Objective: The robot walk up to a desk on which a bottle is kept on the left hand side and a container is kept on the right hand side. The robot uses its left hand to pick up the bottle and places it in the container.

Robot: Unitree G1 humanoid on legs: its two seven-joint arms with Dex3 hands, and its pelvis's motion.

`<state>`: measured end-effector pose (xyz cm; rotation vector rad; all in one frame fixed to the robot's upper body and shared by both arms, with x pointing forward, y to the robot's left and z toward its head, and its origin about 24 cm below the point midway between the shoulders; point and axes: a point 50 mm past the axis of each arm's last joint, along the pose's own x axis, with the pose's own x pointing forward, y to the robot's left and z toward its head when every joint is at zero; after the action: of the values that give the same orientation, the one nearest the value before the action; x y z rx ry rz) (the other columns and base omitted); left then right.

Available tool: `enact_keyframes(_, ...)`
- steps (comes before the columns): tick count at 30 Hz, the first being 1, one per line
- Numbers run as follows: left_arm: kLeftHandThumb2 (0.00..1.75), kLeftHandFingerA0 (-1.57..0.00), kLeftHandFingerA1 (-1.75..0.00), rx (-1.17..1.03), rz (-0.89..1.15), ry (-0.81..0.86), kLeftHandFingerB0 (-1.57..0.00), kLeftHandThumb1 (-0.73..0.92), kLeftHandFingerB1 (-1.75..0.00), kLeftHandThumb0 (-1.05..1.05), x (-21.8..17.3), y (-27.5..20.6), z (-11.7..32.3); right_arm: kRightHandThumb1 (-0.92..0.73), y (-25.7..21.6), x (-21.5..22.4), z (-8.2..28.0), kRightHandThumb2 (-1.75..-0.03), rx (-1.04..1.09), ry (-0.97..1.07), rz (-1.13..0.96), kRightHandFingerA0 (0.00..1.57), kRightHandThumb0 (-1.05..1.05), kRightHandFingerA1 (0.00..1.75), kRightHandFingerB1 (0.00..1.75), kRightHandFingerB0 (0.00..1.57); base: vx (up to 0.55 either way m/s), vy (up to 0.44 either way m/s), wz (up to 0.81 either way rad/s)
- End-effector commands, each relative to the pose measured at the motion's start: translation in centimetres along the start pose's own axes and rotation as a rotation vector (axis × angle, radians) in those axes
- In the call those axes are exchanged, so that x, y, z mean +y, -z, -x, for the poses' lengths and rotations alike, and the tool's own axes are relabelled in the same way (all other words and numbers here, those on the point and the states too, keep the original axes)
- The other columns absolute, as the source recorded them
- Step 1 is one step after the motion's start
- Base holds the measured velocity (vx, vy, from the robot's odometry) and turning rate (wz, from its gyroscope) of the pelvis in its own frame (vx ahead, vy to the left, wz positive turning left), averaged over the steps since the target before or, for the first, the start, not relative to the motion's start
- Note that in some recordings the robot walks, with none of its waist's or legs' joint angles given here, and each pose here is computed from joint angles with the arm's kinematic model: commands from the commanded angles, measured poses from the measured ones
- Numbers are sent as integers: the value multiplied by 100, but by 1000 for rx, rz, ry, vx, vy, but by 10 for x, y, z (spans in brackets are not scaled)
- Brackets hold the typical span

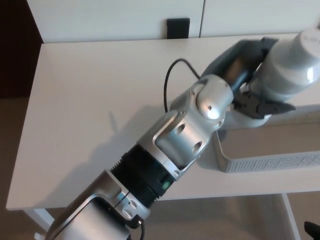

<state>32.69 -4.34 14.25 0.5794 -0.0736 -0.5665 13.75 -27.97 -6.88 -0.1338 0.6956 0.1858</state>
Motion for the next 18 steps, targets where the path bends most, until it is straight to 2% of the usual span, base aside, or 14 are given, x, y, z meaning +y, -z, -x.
enact_keyframes(1, 98, -105, -146, -10, 143, 76, -82, 66, -116, -15, -39, -6, -1, -50, -4, -5, 0, -79, 22, 22, 16, 0, -33, 20, 16, 1, 0, 0, 0)
enact_keyframes(5, 98, -102, -146, 3, 160, 89, -83, 65, -114, -17, -42, 3, 0, -50, -4, -4, 0, -79, 24, 19, 11, 0, -34, 19, 14, 1, 0, 0, 0)
enact_keyframes(6, 101, -106, -138, 9, 169, 92, -86, 63, -109, -17, -43, 4, 0, -50, -5, -4, -1, -79, 23, 21, 20, 0, -34, 23, 16, 1, 0, 0, 0)
enact_keyframes(13, 99, -113, -132, 22, 195, 93, -89, 62, -104, -18, -49, 10, 2, -50, -7, -5, -3, -79, 22, 28, 38, 0, -33, 23, 18, 1, 0, 0, 0)
enact_keyframes(14, 63, -116, -98, 28, 214, 89, -79, 77, -56, -30, -50, 10, 3, -50, -8, -5, -3, -79, 21, 28, 44, 0, -34, 24, 17, 1, 0, 0, 0)
enact_keyframes(15, 90, -52, -57, 43, 228, 107, -25, 58, -44, -72, -51, 12, 3, -50, -8, -6, -3, -79, 19, 30, 53, 0, -35, 26, 18, 1, 0, 0, 0)
enact_keyframes(16, 89, -15, -44, 66, 232, 141, -6, 55, -34, -81, -53, 14, 4, -50, -9, -6, -3, -79, 16, 30, 61, 0, -36, 26, 17, 1, 0, 0, 0)
enact_keyframes(18, 89, -15, -44, 74, 226, 154, -6, 55, -34, -81, -53, 14, 4, -50, -8, -6, -3, -79, 15, 29, 61, 0, -36, 26, 17, 1, 0, 0, 0)
